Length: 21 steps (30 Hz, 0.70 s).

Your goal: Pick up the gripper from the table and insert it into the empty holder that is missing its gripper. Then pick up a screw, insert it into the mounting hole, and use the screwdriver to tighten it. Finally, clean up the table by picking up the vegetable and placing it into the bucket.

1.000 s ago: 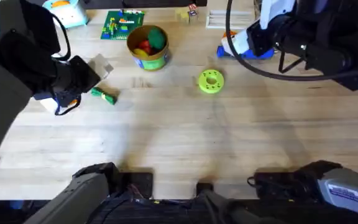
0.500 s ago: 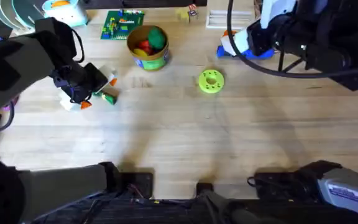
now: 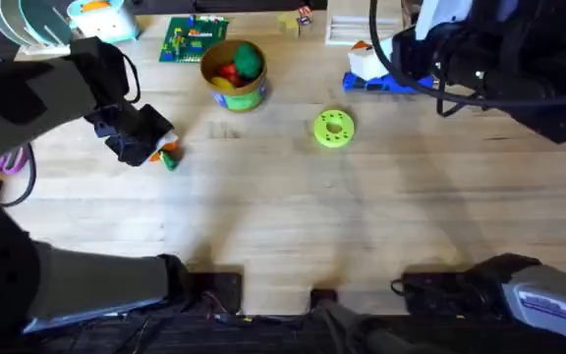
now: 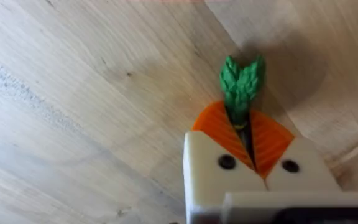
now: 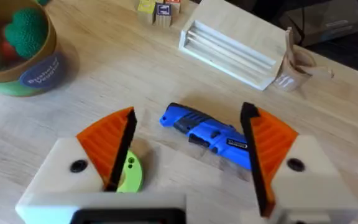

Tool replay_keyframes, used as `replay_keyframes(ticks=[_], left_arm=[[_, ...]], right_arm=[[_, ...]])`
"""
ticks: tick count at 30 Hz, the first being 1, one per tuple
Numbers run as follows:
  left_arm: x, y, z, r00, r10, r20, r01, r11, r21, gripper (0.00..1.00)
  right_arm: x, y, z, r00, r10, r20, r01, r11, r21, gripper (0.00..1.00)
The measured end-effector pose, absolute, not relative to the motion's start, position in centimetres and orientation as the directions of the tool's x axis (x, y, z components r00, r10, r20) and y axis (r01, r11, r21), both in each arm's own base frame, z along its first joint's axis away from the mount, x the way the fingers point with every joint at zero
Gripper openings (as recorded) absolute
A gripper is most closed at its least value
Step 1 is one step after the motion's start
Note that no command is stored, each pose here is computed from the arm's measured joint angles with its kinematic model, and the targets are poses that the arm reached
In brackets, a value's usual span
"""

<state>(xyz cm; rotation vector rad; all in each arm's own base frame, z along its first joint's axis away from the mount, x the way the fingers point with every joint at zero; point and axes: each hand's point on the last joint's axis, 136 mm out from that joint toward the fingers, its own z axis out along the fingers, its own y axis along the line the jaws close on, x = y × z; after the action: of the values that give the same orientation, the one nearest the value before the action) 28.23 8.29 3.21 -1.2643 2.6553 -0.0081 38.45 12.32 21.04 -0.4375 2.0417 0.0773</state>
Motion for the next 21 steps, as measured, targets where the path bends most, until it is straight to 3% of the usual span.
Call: replay_keyframes(ticks=[5,9,14,18,21], left_arm=[[27.5,8.0,3.7,-0.613,-0.773,-0.163,-0.771,0.631,-0.088,0.017],[27.5,7.8,6.4,-0.607,-0.767,-0.208,-0.759,0.637,-0.134,0.017],[31.3,6.6,14.3,-0.598,-0.690,-0.408,-0.617,0.721,-0.315,0.016],[34.4,3.4,21.0,-0.577,-0.561,-0.593,-0.379,0.828,-0.413,0.015],[36.0,0.2,23.7,-0.567,-0.479,-0.670,-0.204,0.870,-0.450,0.015]], right_arm=[[38.4,12.3,20.9,-0.440,-0.264,-0.858,-0.334,0.935,-0.117,0.991],[38.4,12.3,20.9,-0.441,-0.261,-0.859,-0.332,0.936,-0.114,0.992],[38.4,12.3,20.9,-0.441,-0.261,-0.859,-0.332,0.936,-0.114,0.991],[38.4,12.3,20.9,-0.442,-0.261,-0.858,-0.332,0.936,-0.114,0.991],[38.4,12.3,20.9,-0.442,-0.261,-0.858,-0.332,0.936,-0.114,0.991]])
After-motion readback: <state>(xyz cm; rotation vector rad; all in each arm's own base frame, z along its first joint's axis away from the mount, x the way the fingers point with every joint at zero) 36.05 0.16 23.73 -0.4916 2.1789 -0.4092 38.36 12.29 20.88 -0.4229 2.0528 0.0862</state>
